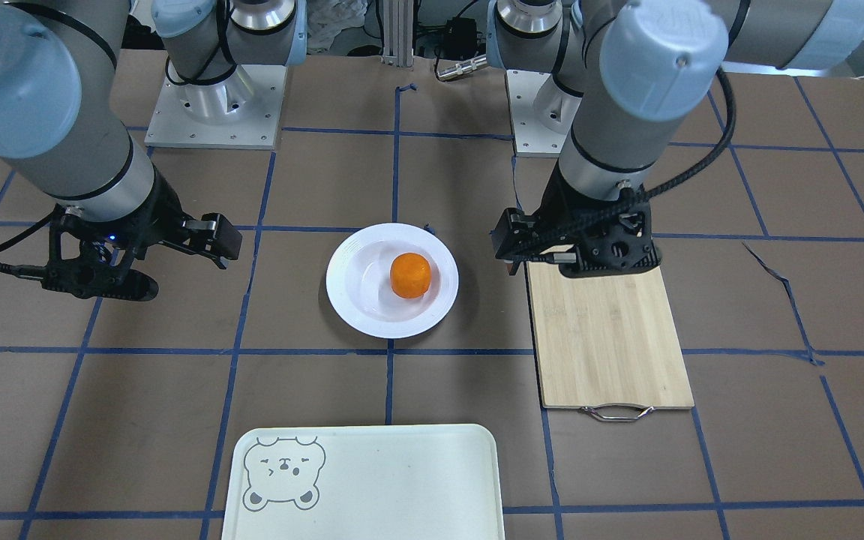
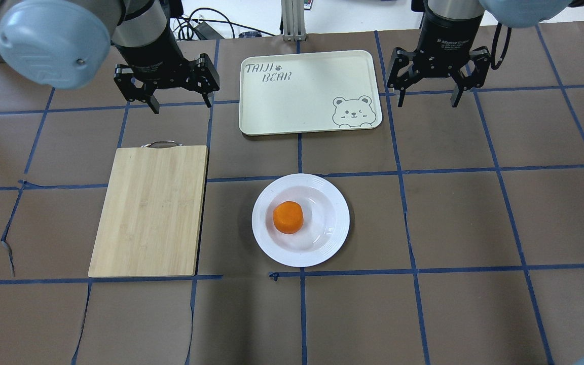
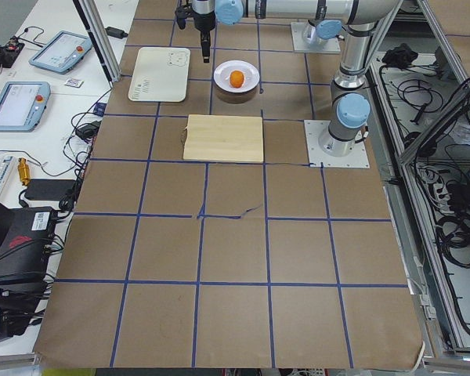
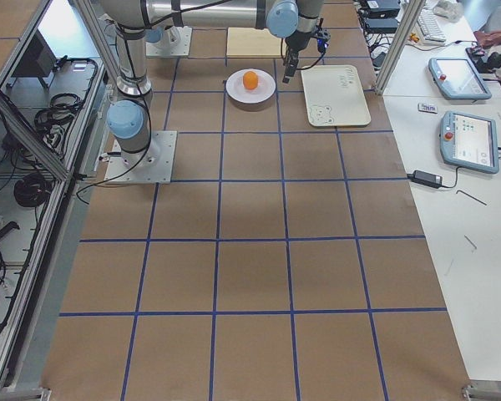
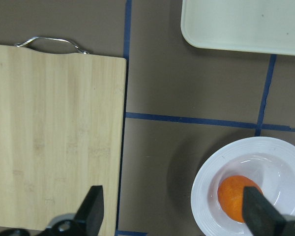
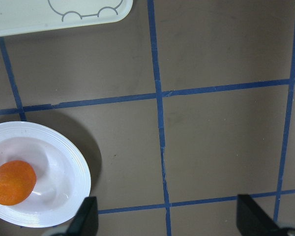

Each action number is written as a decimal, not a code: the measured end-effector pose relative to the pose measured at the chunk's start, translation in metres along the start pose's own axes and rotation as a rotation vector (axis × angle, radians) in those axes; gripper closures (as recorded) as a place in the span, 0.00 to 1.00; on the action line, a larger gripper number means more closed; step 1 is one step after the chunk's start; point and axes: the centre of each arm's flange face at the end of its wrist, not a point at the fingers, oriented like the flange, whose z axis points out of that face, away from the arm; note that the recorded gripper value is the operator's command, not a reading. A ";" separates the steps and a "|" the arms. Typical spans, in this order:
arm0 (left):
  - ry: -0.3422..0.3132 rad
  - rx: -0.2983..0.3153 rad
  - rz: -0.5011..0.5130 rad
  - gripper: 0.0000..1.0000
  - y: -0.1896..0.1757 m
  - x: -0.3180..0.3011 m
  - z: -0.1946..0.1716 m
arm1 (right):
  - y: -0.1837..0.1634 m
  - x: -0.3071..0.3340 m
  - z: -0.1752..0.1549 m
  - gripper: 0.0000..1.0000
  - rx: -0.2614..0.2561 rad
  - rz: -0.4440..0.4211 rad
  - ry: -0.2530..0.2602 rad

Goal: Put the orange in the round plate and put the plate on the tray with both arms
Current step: 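Open the left gripper and raise it back toward its start, then move the right gripper to the plate rim and grip the rim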

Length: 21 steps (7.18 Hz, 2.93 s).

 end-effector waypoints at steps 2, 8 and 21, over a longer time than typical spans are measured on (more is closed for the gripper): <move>0.016 0.116 0.023 0.00 0.011 -0.001 -0.033 | -0.010 -0.002 0.028 0.00 0.000 -0.003 -0.011; 0.021 0.153 0.040 0.00 0.025 -0.005 -0.048 | 0.002 -0.026 0.159 0.00 0.092 -0.008 -0.241; 0.027 0.144 0.021 0.00 0.030 -0.016 -0.040 | 0.056 -0.060 0.297 0.05 0.089 -0.063 -0.619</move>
